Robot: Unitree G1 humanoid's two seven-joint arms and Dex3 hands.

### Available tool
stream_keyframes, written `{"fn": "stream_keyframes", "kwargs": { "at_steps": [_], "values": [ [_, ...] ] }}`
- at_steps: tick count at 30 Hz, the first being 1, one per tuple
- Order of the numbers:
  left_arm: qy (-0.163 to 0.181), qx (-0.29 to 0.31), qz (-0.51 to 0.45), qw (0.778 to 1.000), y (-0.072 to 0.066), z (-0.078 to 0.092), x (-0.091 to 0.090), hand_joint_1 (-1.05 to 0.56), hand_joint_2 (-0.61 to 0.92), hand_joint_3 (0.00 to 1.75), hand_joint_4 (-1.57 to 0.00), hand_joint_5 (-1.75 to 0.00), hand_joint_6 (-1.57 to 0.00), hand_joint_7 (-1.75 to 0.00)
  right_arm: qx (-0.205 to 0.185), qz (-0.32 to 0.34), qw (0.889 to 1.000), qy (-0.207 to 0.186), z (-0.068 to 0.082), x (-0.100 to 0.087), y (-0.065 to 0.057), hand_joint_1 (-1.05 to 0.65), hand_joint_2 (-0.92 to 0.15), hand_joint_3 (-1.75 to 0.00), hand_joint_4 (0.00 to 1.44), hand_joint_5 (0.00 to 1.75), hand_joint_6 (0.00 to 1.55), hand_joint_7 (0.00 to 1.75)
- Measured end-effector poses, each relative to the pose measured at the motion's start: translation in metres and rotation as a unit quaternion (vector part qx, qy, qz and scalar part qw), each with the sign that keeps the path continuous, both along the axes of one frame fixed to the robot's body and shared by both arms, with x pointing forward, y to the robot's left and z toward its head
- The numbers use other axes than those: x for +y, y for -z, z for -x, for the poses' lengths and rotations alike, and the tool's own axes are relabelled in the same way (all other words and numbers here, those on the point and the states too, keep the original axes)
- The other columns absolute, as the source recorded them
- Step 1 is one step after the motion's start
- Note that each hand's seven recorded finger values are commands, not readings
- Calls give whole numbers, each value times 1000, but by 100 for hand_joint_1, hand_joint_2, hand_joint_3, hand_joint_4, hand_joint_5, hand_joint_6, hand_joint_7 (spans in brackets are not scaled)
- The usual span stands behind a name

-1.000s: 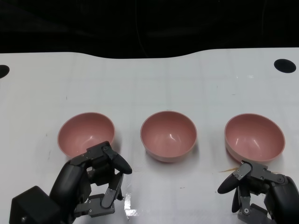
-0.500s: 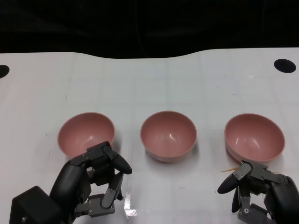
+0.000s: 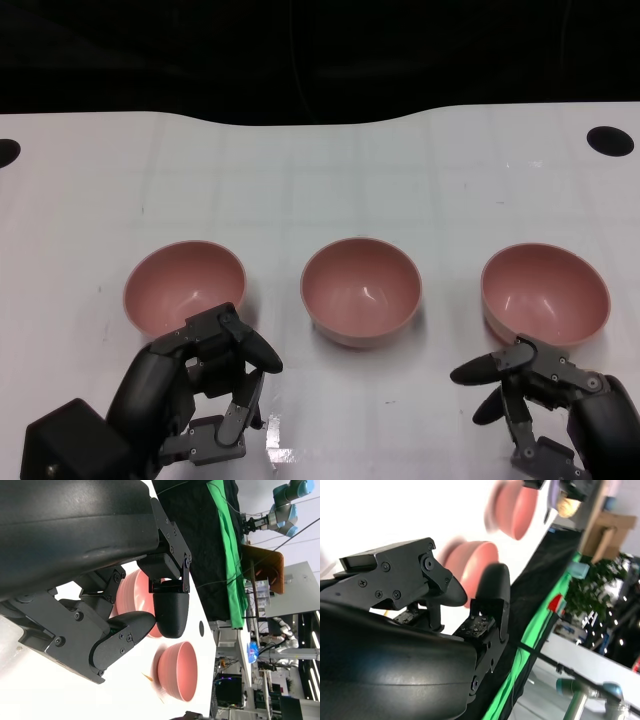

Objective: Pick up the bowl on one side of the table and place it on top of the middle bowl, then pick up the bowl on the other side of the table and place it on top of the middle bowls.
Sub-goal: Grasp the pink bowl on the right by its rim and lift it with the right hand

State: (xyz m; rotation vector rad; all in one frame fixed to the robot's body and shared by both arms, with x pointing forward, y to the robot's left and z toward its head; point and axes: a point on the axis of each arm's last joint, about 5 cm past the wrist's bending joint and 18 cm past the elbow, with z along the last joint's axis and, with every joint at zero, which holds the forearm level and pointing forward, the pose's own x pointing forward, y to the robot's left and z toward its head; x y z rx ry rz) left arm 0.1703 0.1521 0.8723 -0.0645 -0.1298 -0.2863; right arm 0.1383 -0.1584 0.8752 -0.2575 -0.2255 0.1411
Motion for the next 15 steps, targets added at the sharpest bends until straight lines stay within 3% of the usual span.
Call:
{"fn": "stream_keyframes", "kwargs": {
  "at_steps": [1,3,5,9,15],
  "values": [
    [0,0,0,1000,0,0,0,-24,55,111,-79,-172,-76,-140,-1,6,1000,0,0,0,-1,-23,-72,-42,29,98,37,55],
    [0,0,-1,1000,0,0,0,-24,55,111,-78,-173,-76,-140,-5,23,1000,0,-1,-1,-5,-29,-83,-20,20,91,33,42],
    [0,0,-1,1000,0,0,0,-24,55,111,-78,-173,-76,-140,-7,36,999,2,-2,-3,-8,-38,-87,-11,14,89,28,35],
    [0,0,0,1000,0,0,0,-23,54,113,-78,-173,-76,-140,2,77,997,8,-3,-6,-12,-45,-87,-3,2,83,19,25],
    [1,2,3,1000,1,-1,0,-24,53,111,-78,-173,-77,-137,-8,145,989,22,-6,-9,-14,-55,-87,-1,0,78,14,19]
  ]
}}
